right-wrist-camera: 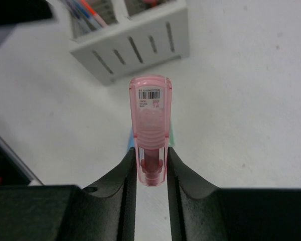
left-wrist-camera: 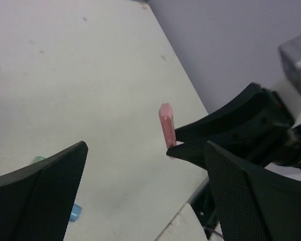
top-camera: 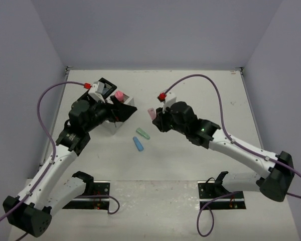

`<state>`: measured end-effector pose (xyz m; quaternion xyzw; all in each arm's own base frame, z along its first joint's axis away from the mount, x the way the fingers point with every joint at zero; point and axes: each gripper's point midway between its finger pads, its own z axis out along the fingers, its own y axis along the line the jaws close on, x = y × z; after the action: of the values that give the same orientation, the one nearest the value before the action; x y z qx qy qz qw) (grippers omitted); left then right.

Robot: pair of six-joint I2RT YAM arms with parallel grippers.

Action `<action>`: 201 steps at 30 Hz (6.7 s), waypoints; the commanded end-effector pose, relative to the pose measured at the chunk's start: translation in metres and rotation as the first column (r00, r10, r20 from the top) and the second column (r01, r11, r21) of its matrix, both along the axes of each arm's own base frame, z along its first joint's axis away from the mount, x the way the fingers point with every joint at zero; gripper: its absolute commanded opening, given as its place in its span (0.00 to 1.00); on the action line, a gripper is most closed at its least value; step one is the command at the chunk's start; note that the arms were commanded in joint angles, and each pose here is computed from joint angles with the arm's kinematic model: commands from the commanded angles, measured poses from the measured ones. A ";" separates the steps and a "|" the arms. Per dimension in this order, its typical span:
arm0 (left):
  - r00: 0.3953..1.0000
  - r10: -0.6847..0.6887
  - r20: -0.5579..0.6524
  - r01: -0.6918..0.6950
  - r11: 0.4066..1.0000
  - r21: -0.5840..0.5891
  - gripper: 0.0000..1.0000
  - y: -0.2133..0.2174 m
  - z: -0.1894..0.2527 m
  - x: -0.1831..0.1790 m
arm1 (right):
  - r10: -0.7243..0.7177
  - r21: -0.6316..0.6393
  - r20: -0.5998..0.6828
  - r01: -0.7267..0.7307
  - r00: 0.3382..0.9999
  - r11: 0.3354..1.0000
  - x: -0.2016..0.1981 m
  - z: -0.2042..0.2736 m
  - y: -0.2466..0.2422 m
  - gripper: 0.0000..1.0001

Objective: Sort the stationery into containers
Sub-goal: Pick up the stationery from the center of the board, then place the stationery in the storage box, then pick up the stationery from the center of the board, then place the stationery in the storage box, then pick up the stationery from the center of the board.

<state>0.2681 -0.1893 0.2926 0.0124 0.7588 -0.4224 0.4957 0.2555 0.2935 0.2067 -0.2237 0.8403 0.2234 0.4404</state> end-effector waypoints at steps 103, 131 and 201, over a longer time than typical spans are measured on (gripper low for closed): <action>0.945 -0.328 0.008 0.327 0.937 -0.120 0.69 -0.103 0.016 0.034 | 0.059 0.208 0.231 -0.108 0.971 0.972 0.003 0.089 0.027 0.00; 0.309 0.938 0.157 -0.940 0.276 0.202 0.00 0.241 0.015 0.154 | 0.063 0.088 0.006 -0.063 0.998 0.994 -0.007 0.003 0.025 0.99; 0.962 -0.272 0.008 0.267 0.937 -0.224 0.68 -0.062 -0.002 -0.024 | 0.044 0.063 0.072 -0.049 0.996 0.997 -0.025 0.061 0.047 0.00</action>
<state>0.2511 -0.2336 0.2710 0.0410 0.7404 -0.5284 0.4135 0.2281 0.3400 0.2464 -0.2362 0.8289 0.2468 0.4430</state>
